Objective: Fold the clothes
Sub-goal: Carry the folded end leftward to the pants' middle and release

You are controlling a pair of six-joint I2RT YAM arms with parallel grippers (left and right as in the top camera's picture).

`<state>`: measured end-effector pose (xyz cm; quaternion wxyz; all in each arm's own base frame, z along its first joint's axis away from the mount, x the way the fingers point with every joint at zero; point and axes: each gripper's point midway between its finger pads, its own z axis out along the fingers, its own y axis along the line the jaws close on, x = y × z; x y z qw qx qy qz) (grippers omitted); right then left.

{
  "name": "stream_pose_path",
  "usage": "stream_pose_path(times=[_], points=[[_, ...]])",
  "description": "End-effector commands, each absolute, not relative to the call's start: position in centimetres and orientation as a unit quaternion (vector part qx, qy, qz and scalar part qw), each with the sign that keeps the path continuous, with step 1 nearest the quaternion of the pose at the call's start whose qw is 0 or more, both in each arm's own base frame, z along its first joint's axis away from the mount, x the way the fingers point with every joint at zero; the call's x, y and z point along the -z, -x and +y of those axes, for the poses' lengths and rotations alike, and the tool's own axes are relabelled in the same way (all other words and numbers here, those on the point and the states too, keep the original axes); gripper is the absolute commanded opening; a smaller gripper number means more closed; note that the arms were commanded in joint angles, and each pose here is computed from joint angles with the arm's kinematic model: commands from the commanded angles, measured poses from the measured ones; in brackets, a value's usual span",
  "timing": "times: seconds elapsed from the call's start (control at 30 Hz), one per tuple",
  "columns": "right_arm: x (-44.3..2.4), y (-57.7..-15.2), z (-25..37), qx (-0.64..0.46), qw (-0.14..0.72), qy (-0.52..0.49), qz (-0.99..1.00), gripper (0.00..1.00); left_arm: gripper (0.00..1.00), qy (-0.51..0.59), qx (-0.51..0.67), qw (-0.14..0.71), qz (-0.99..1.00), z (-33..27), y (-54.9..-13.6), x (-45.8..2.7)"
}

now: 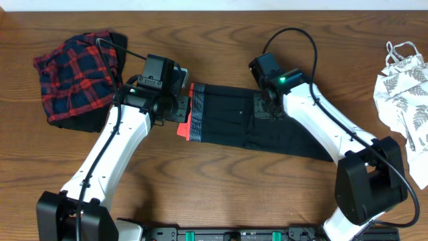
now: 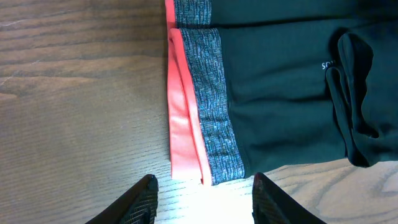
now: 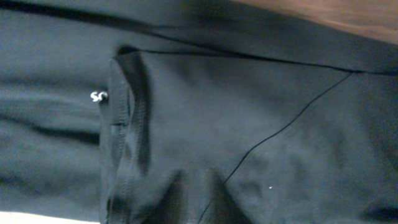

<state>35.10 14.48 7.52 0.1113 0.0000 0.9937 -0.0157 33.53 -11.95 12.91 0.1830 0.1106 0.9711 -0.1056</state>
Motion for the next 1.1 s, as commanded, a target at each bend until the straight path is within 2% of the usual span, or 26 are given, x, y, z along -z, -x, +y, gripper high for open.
stream_pose_path(times=[0.0,0.53,0.6,0.63,0.67,0.87,0.97,1.07], points=[[-7.1,-35.1,14.1,0.011,0.103,0.002,0.995,0.01,0.5,-0.105,0.105,0.189,0.971,-11.9,-33.7,-13.3],[-0.5,-31.3,13.4,-0.002,0.067,0.001,0.998,0.03,0.5,-0.105,0.105,0.187,0.971,-11.9,-33.6,-13.3],[-0.4,-31.4,13.6,-0.008,0.069,0.001,0.998,0.07,0.5,-0.105,0.105,0.187,0.971,-11.9,-33.6,-13.3],[-0.4,-31.4,13.7,-0.01,0.07,0.002,0.997,0.14,0.51,-0.105,0.105,0.187,0.971,-11.9,-33.6,-13.3],[-0.4,-31.6,13.8,-0.012,0.074,0.002,0.997,0.17,0.51,-0.105,0.105,0.187,0.971,-11.9,-33.6,-13.3],[-2.2,-33.4,14.7,-0.032,0.109,0.011,0.993,0.24,0.65,-0.104,0.105,0.187,0.971,-11.9,-33.6,-13.3],[-6.0,-35.5,14.2,-0.041,0.151,-0.005,0.988,0.29,0.8,-0.105,0.109,0.187,0.971,-12.0,-33.6,-13.3],[-10.4,-37.1,12.6,-0.053,0.195,-0.032,0.979,0.34,0.86,-0.11,0.152,0.18,0.966,-13.0,-33.4,-13.5]])
